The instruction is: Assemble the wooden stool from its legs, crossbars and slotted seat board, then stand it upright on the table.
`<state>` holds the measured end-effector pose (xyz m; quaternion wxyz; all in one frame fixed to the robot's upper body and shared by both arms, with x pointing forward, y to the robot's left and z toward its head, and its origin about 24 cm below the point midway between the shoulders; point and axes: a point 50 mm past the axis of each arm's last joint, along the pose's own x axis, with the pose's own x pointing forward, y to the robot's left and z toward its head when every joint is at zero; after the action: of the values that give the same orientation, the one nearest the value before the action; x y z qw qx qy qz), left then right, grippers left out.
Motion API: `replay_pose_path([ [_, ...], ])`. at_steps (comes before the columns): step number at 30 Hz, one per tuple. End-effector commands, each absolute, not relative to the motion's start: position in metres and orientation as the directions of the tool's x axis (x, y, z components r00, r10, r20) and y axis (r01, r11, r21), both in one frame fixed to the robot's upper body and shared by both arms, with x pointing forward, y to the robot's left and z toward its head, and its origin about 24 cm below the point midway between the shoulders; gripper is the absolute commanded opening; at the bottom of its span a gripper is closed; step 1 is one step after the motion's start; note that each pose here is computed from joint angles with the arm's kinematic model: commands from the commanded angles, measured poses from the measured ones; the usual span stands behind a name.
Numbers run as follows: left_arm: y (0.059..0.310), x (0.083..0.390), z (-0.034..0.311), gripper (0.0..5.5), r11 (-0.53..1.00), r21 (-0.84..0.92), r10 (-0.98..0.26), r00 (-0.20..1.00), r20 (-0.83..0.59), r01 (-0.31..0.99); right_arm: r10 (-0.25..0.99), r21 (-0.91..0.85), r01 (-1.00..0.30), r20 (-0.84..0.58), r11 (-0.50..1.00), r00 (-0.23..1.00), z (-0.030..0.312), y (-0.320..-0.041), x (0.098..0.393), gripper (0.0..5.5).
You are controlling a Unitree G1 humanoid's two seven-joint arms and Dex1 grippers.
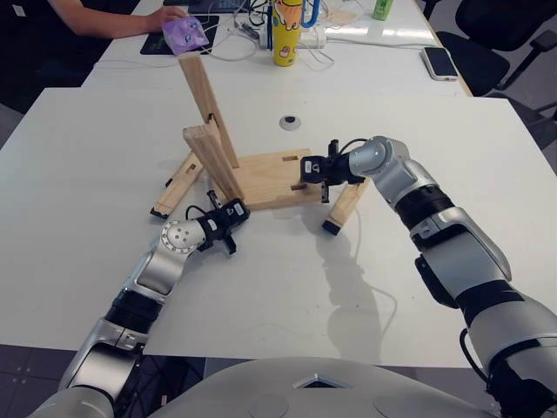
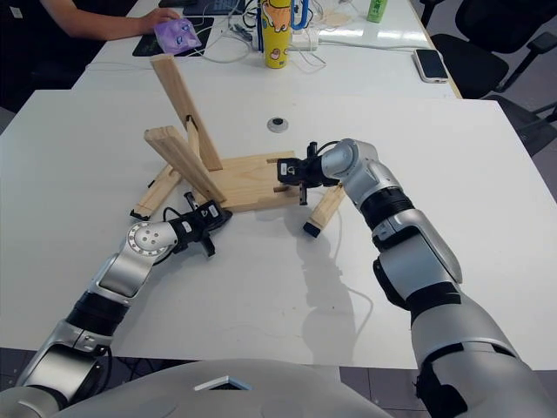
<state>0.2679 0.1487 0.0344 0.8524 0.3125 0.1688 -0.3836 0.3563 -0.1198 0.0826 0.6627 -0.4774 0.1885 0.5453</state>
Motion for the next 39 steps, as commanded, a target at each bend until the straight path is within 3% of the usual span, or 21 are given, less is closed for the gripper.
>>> replay_pose_path([
  [1, 0.164, 0.284, 0.034, 0.02, 0.584, 0.435, -0.451, 0.72, -0.528, 0.685, 0.523, 0.005, -0.995, -0.85, -0.097, -0.056, 0.0, -0.127, 0.283, 0.0],
  [6, 0.155, 0.304, 0.031, 0.02, 0.614, 0.433, -0.438, 0.741, -0.509, 0.66, 0.658, -0.046, -0.999, -0.753, -0.017, 0.024, 0.02, -0.109, 0.277, 0.0],
  [13, 0.145, 0.323, 0.026, 0.02, 0.63, 0.424, -0.442, 0.749, -0.493, 0.65, 0.718, -0.136, -0.99, -0.686, 0.032, 0.118, 0.04, -0.094, 0.28, 0.0],
  [18, 0.141, 0.321, 0.02, 0.02, 0.624, 0.414, -0.457, 0.739, -0.495, 0.663, 0.866, -0.122, -0.975, -0.448, 0.188, 0.223, 0.082, -0.086, 0.281, 0.0],
  [22, 0.136, 0.326, 0.017, 0.02, 0.636, 0.39, -0.473, 0.736, -0.484, 0.665, 0.905, -0.047, -0.957, -0.313, 0.287, 0.287, 0.104, -0.09, 0.278, 0.0],
  [23, 0.135, 0.328, 0.016, 0.02, 0.639, 0.384, -0.476, 0.735, -0.483, 0.666, 0.901, -0.032, -0.944, -0.29, 0.329, 0.324, 0.108, -0.092, 0.28, 0.0],
  [25, 0.135, 0.331, 0.016, 0.02, 0.641, 0.387, -0.472, 0.738, -0.483, 0.663, 0.772, -0.21, -0.853, -0.363, 0.478, 0.522, 0.109, -0.11, 0.297, 0.0],
  [27, 0.137, 0.333, 0.017, 0.02, 0.641, 0.398, -0.464, 0.744, -0.48, 0.656, 0.628, -0.377, -0.777, -0.458, 0.504, 0.629, 0.099, -0.125, 0.311, 0.0],
  [32, 0.136, 0.334, 0.017, 0.02, 0.62, 0.409, -0.476, 0.735, -0.483, 0.67, 0.461, -0.51, -0.734, -0.571, 0.449, 0.679, 0.074, -0.141, 0.319, 0.0],
  [39, 0.135, 0.334, 0.016, 0.02, 0.62, 0.407, -0.479, 0.735, -0.481, 0.671, 0.441, -0.486, -0.819, -0.69, 0.305, 0.574, 0.054, -0.139, 0.31, 0.0],
])
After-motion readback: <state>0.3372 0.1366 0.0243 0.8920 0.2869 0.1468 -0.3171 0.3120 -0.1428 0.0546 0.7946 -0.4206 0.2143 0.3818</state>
